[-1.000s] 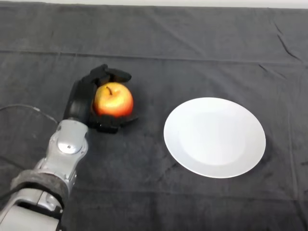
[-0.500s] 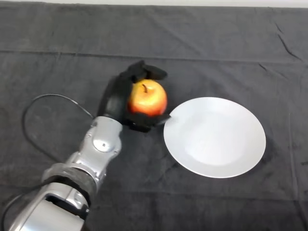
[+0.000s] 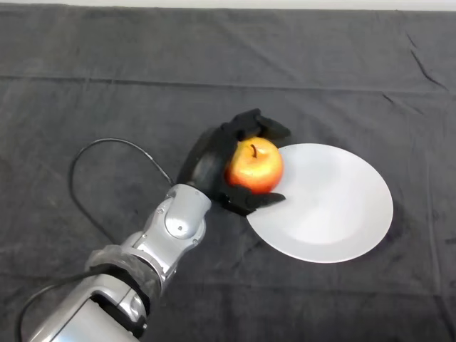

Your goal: Move the apple to the plate

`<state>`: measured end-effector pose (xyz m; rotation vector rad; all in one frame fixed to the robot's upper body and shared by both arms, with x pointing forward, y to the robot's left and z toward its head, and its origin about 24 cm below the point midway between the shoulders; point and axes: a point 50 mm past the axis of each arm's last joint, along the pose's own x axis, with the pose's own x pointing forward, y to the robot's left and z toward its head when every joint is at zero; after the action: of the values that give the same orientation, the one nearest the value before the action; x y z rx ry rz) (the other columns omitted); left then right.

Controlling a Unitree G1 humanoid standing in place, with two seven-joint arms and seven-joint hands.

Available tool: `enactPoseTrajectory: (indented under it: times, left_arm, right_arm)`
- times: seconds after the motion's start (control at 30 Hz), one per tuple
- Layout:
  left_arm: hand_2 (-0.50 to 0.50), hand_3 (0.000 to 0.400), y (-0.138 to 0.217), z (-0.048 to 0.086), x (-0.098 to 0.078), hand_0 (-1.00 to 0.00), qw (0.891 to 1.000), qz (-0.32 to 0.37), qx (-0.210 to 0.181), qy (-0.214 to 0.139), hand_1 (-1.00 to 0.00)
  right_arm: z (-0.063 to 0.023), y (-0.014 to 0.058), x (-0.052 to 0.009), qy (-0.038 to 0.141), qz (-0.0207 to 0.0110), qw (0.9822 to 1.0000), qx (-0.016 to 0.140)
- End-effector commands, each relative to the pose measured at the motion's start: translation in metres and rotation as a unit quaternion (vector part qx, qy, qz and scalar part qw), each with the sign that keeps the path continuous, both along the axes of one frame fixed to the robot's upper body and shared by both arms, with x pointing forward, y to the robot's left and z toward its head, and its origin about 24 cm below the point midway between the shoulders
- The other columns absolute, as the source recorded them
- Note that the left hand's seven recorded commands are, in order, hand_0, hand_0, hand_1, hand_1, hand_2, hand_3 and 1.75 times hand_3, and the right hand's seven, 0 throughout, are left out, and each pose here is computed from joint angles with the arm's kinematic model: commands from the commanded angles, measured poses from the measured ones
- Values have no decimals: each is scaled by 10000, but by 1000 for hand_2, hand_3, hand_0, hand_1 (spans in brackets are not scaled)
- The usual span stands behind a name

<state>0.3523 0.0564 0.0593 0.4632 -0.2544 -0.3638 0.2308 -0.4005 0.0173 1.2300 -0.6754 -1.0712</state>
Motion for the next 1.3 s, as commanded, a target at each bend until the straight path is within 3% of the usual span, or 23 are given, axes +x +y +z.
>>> enactPoseTrajectory:
  times: [0.03, 0.4, 0.43, 0.47, 0.5, 0.53, 0.57, 0.6, 0.63, 0.97, 1.3]
  left_arm:
    - [0, 400, -79, 214, 54, -1000, 9988, -286, -44, -392, -1000]
    - [0, 400, -158, 161, -22, -1000, 9973, -630, 82, -375, -1000]
    - [-63, 400, -162, 152, -29, -1000, 9971, -656, 97, -364, -875]
    - [-173, 400, -165, 148, -32, -1000, 9970, -674, 108, -354, -655]
    - [-227, 400, -167, 145, -34, -1000, 9969, -690, 119, -344, -545]
    - [-312, 281, -169, 143, -35, -702, 9968, -710, 133, -330, -78]
    - [-275, 220, -169, 143, -34, -549, 9968, -722, 142, -320, 0]
    - [-39, 31, -169, 144, -32, -78, 9967, -733, 151, -310, 0]
    - [0, 0, -168, 146, -29, 0, 9967, -742, 160, -297, 0]
    - [0, 0, -90, 213, 46, 0, 9976, -635, 104, -245, 0]
    - [0, 0, 171, 405, 204, 0, 9988, -78, -309, -380, 0]
  right_arm:
    - [46, -52, -31, -97, -136, 9998, -68]
    - [46, -52, -31, -99, -137, 9998, -68]
    - [46, -52, -31, -99, -137, 9998, -68]
    - [46, -52, -31, -100, -137, 9998, -68]
    - [46, -52, -31, -100, -137, 9998, -68]
    - [46, -52, -31, -100, -138, 9998, -68]
    - [46, -52, -31, -100, -138, 9998, -68]
    - [46, -52, -31, -100, -138, 9998, -68]
    - [46, -52, -31, -100, -138, 9998, -68]
    - [46, -52, -31, -102, -139, 9998, -68]
    - [46, -52, -31, -103, -139, 9998, -68]
